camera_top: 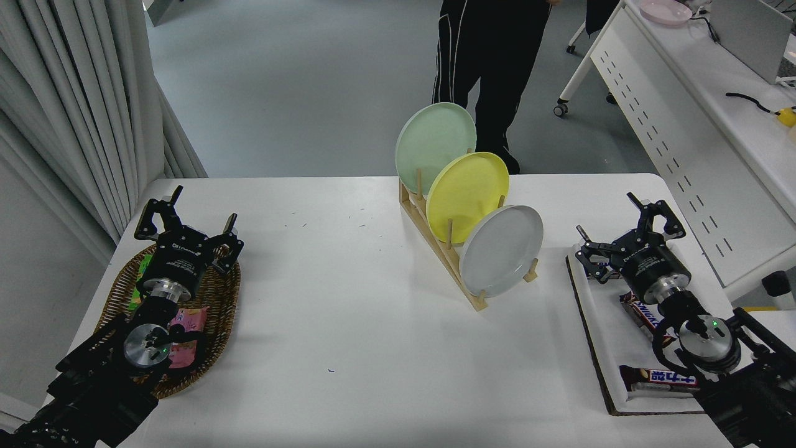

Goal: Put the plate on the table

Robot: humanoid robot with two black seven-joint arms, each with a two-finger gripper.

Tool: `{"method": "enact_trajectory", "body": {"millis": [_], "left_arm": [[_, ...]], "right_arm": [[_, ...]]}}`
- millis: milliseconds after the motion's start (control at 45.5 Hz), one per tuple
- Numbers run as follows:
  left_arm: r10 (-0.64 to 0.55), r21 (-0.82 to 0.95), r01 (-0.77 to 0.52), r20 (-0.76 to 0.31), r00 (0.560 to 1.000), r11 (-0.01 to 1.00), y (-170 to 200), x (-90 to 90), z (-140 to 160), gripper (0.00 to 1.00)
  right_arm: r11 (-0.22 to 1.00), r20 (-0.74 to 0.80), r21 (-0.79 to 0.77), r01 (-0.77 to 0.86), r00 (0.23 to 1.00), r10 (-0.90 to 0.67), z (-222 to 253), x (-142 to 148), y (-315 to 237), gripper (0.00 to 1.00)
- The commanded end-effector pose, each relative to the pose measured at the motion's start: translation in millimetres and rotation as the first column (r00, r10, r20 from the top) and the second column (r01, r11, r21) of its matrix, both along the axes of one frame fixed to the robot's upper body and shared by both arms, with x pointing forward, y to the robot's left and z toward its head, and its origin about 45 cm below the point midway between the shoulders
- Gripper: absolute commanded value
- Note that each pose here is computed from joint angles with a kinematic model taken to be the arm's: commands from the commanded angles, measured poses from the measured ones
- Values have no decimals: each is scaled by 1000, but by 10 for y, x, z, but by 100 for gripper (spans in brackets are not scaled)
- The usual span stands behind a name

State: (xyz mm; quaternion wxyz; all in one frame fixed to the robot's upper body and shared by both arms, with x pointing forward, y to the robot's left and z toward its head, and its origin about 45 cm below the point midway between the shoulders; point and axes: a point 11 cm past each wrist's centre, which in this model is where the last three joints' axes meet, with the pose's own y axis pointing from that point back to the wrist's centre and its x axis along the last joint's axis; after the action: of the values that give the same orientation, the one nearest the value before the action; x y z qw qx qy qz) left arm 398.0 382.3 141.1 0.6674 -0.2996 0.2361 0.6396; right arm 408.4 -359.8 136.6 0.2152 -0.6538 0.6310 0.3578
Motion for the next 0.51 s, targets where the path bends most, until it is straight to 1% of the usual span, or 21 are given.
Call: {"method": "enact_trajectory", "body": {"millis": [0,484], "left_arm": [[-2,0,2,2,1000,1000,1,-1,3,100],[1,-2,-1,2,1000,1000,-1,0,2,100]], "right_arm": [[1000,-6,5,2,1000,-2,-19,-1,24,100],[1000,-15,3,6,1000,-6,-49,-16,17,100]]}}
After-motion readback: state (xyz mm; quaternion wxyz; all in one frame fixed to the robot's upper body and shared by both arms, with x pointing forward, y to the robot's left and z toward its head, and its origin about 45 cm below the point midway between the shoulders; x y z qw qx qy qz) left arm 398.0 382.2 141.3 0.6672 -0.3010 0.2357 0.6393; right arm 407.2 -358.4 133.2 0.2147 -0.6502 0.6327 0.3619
